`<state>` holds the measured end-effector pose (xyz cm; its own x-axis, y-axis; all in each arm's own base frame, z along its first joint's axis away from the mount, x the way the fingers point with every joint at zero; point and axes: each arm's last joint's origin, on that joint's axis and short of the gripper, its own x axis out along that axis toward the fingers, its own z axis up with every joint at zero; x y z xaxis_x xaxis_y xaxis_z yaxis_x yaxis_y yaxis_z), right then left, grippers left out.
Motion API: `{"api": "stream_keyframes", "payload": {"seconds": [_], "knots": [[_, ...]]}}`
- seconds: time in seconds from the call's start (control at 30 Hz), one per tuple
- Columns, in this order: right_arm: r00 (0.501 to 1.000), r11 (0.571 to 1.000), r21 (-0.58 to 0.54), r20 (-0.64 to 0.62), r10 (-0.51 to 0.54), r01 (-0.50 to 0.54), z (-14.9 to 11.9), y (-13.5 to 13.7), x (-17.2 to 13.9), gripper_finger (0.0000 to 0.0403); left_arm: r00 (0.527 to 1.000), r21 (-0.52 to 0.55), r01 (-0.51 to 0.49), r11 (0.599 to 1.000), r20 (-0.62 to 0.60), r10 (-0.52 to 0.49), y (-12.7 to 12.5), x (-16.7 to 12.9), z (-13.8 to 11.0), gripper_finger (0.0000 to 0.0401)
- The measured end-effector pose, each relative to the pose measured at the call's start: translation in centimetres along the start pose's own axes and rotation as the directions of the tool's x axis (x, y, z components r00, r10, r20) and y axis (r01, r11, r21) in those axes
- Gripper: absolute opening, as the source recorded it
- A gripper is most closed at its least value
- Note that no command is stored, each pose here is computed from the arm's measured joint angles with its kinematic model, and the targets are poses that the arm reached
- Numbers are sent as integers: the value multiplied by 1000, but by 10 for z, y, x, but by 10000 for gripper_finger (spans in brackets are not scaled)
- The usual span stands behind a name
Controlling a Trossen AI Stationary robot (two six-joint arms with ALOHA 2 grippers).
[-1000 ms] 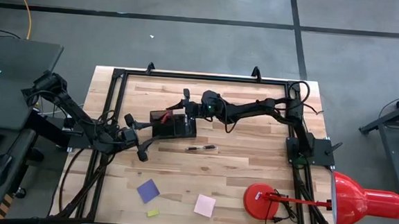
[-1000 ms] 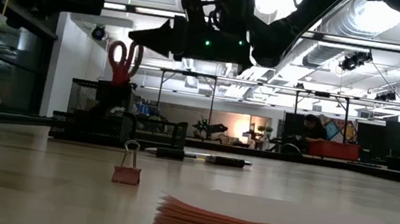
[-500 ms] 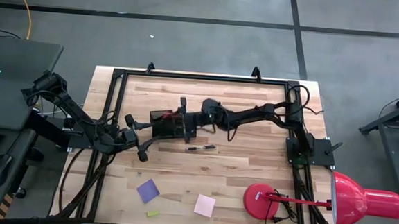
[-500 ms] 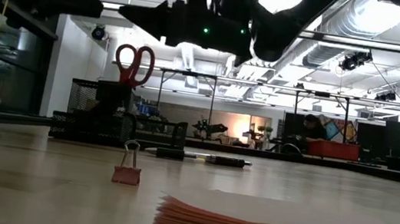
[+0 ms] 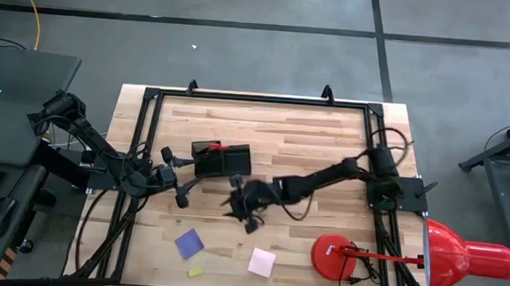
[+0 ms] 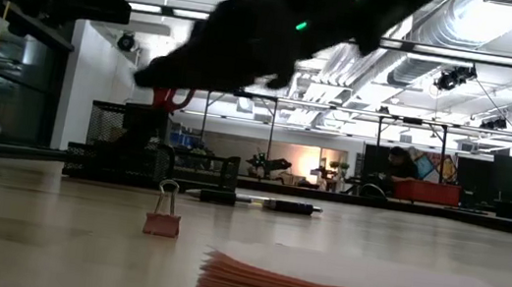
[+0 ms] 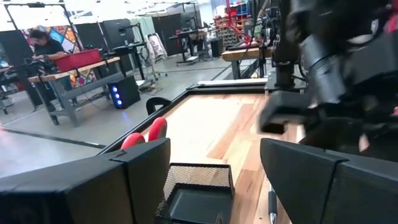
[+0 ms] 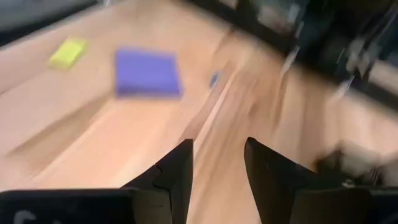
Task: Pick and place office supplies into organizer
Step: Put the middle pink binder clip into the desk organizer
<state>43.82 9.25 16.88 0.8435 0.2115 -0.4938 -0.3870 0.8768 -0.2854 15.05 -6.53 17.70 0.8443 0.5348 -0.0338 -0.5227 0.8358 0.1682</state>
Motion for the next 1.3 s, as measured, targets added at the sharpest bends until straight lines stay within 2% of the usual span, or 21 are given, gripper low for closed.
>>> {"api": "stream_keyframes", "payload": {"seconds": [0.1,0.23,0.47,0.57,0.7,0.9,1.07,1.3], "knots": [[997,997,69,-74,-15,20,12,19,-13,134,1000,-1,0,1000,0,0,0,0,0,239],[997,990,136,-67,-25,34,25,48,-24,134,1000,-16,0,1000,0,0,0,0,0,239],[983,975,150,-107,-152,167,26,100,-34,134,999,-57,31,998,-6,-32,-1,0,-1,239],[984,964,208,-97,-150,168,22,113,-36,134,998,-94,59,994,-8,-60,-2,0,-2,239],[991,949,289,-82,-107,127,11,118,-36,134,995,-125,99,987,-8,-100,-3,0,-3,239],[971,901,364,-58,-231,236,-6,117,-37,134,994,-213,108,971,31,-103,-3,0,4,239],[987,851,506,-5,-162,142,-17,118,-38,134,989,-288,139,947,89,-118,-2,-1,12,239],[984,823,547,-2,-180,152,-21,124,-34,134,985,-344,147,928,139,-104,0,-1,20,239]]}}
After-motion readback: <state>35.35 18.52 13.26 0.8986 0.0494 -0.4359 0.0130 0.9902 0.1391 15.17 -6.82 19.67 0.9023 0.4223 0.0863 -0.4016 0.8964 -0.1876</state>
